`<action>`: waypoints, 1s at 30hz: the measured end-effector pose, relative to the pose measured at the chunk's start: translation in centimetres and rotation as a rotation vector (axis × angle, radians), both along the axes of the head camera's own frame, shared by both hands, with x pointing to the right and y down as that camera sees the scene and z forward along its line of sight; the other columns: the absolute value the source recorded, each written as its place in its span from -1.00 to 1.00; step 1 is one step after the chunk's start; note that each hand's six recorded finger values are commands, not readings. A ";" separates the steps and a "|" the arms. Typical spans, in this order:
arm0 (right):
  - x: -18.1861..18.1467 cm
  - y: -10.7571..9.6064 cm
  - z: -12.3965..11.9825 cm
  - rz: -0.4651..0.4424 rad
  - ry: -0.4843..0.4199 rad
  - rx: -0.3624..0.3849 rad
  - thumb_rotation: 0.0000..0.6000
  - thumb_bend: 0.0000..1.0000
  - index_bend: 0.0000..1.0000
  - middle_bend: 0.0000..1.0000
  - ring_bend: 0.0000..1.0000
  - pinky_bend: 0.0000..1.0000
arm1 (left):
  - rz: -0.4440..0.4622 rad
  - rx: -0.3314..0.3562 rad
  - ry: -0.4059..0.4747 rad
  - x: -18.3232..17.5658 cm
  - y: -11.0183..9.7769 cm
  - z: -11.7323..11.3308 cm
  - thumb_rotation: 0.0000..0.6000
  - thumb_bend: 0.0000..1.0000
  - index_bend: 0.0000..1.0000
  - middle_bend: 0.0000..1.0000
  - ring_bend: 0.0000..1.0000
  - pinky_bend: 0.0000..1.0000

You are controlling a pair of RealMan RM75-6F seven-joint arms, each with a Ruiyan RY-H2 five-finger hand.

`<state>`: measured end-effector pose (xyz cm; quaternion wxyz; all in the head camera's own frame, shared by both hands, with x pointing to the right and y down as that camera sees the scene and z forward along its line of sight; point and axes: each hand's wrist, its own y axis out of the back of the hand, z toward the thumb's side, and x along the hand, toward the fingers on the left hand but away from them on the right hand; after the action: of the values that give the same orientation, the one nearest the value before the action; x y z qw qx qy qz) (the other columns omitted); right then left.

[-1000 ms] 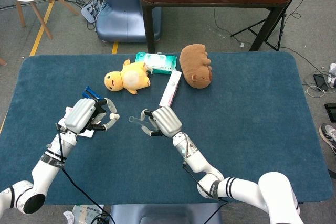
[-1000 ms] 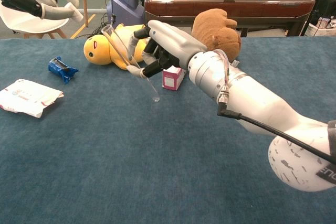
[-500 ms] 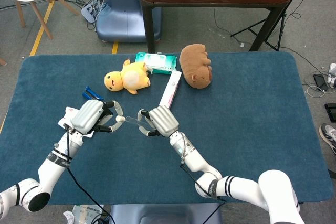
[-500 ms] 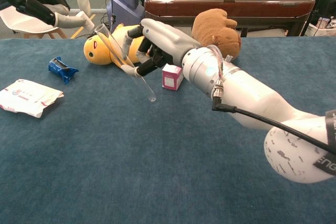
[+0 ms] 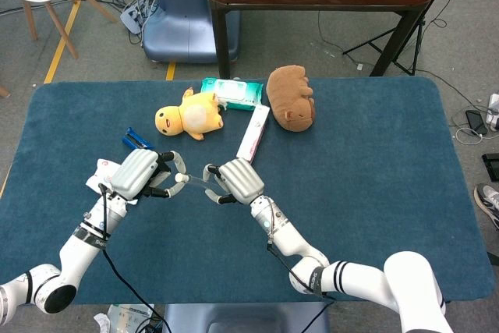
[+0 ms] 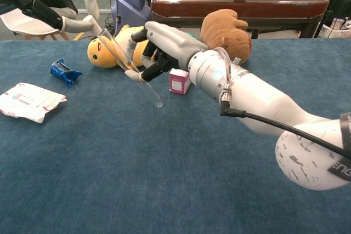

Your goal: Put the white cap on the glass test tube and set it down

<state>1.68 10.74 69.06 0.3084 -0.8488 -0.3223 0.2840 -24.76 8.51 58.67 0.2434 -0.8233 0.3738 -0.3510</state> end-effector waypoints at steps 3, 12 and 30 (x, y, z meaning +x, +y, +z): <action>0.0 0.0 0.1 0.000 0.000 -0.004 1.00 0.26 0.31 0.75 1.00 1.00 | 0.000 0.000 0.001 0.0 0.0 0.0 1.00 -0.42 0.08 1.00 1.00 1.00; -0.3 0.1 0.0 0.003 -0.008 -0.004 1.00 0.26 0.31 0.75 1.00 1.00 | -0.002 0.000 0.017 0.4 0.0 0.0 1.00 -0.42 0.08 1.00 1.00 1.00; -0.5 0.2 0.2 0.018 -0.024 -0.009 1.00 0.26 0.31 0.75 1.00 1.00 | -0.060 -0.066 0.090 0.4 0.2 0.4 1.00 -0.42 0.08 1.00 1.00 1.00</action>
<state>1.20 10.92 69.28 0.2980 -0.8507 -0.3321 0.2779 -24.36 8.67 59.10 0.1885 -0.8342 0.3972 -0.3329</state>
